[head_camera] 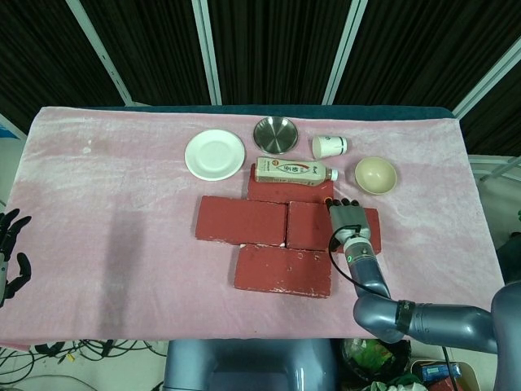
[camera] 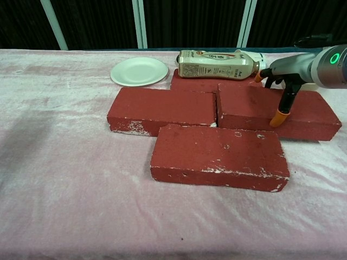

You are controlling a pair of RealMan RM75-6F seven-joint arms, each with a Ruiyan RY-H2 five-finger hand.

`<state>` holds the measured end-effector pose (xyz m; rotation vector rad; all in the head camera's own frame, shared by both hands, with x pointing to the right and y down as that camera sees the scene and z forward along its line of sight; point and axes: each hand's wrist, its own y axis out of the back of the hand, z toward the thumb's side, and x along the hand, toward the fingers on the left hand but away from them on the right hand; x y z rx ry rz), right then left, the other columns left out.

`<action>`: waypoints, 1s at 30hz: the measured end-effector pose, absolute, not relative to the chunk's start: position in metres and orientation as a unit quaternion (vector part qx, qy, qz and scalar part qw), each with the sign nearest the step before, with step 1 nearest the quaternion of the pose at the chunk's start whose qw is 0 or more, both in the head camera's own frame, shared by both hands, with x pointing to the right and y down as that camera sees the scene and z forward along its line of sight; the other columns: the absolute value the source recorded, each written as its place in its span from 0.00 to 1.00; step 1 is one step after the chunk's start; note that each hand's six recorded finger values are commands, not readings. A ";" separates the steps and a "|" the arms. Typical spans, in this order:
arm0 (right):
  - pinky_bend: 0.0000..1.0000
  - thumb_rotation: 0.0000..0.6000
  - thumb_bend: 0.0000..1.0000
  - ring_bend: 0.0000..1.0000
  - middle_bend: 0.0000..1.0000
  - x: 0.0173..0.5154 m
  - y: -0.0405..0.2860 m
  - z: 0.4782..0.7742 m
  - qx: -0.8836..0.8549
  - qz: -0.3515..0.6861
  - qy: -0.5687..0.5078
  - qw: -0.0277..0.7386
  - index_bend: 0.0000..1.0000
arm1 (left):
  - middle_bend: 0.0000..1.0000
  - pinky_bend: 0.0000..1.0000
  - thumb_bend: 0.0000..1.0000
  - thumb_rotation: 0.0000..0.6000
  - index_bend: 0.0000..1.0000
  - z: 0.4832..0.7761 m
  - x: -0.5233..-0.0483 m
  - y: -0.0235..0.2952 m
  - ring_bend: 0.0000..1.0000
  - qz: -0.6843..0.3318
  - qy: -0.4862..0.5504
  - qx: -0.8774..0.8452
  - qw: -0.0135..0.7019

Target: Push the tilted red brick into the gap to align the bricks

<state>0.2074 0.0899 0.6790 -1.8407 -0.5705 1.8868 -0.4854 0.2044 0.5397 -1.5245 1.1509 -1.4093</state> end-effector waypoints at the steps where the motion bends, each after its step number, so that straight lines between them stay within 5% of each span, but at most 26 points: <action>1: 0.09 1.00 0.00 0.03 0.03 0.207 0.090 0.679 -0.666 0.683 -0.206 0.219 0.00 | 0.04 0.00 0.73 1.00 0.14 0.540 -0.485 0.204 0.00 -0.550 0.450 -0.595 0.375; 17: 0.09 1.00 0.00 0.02 0.01 0.204 0.087 0.673 -0.668 0.677 -0.220 0.217 0.00 | 0.04 0.00 0.73 1.00 0.14 0.539 -0.486 0.204 0.00 -0.551 0.452 -0.593 0.375; 30: 0.09 1.00 0.00 0.01 0.00 0.231 0.078 0.595 -0.628 0.622 -0.287 0.369 0.00 | 0.04 0.00 0.73 1.00 0.14 0.537 -0.486 0.205 0.00 -0.550 0.456 -0.591 0.375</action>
